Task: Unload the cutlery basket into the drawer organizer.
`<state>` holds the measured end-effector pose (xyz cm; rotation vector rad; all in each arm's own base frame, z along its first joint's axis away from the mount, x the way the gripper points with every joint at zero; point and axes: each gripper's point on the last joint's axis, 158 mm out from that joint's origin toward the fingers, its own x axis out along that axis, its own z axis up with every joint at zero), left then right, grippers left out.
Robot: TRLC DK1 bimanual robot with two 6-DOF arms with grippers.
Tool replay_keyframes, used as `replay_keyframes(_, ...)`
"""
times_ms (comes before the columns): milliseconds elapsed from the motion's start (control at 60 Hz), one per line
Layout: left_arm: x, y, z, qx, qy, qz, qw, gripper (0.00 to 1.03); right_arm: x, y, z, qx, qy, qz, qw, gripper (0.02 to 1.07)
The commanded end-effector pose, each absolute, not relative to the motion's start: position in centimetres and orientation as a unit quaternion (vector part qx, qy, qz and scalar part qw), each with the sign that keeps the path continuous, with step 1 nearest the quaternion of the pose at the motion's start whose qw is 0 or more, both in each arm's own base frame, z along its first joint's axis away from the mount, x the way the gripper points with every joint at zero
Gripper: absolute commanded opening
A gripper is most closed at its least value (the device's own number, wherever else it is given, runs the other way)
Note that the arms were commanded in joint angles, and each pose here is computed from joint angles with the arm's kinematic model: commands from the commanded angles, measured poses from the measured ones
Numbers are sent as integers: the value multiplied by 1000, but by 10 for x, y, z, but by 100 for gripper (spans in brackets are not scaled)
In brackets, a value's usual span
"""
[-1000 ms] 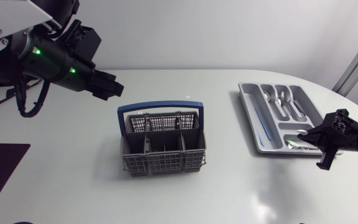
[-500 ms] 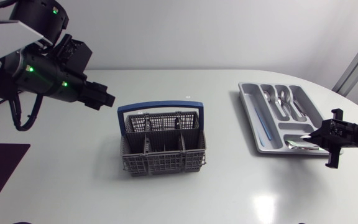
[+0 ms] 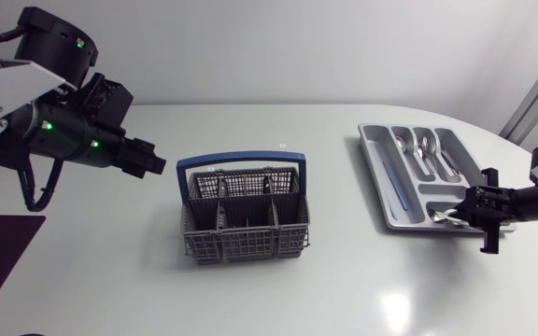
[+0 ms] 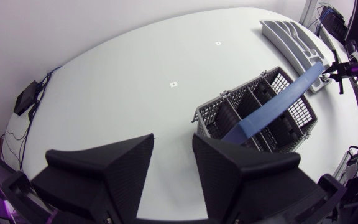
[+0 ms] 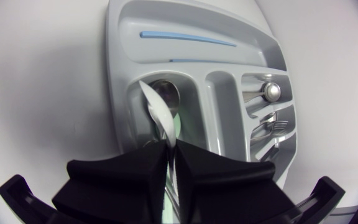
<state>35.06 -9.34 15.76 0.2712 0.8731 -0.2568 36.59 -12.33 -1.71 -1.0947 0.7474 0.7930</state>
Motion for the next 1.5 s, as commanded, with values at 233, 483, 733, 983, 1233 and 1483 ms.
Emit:
replay_keyframes(233,345,-84,145,138,427,-120,885,46,387,-144,-5,-505,342,326,722,54)
replay_keyframes(483,336,-83,138,138,433,-125,882,48,384,-133,43,-479,320,297,762,55)
replay_keyframes(733,319,-79,116,138,450,-138,872,49,362,-62,86,-402,289,303,814,62)
replay_keyframes(983,293,-93,94,148,460,-198,853,49,341,40,105,-294,276,344,848,66)
replay_keyframes(1233,290,-106,72,137,475,-230,838,49,331,129,106,-267,265,370,849,66)
replay_keyframes(1483,295,-121,65,142,475,-249,832,49,326,185,81,-265,283,395,833,66)
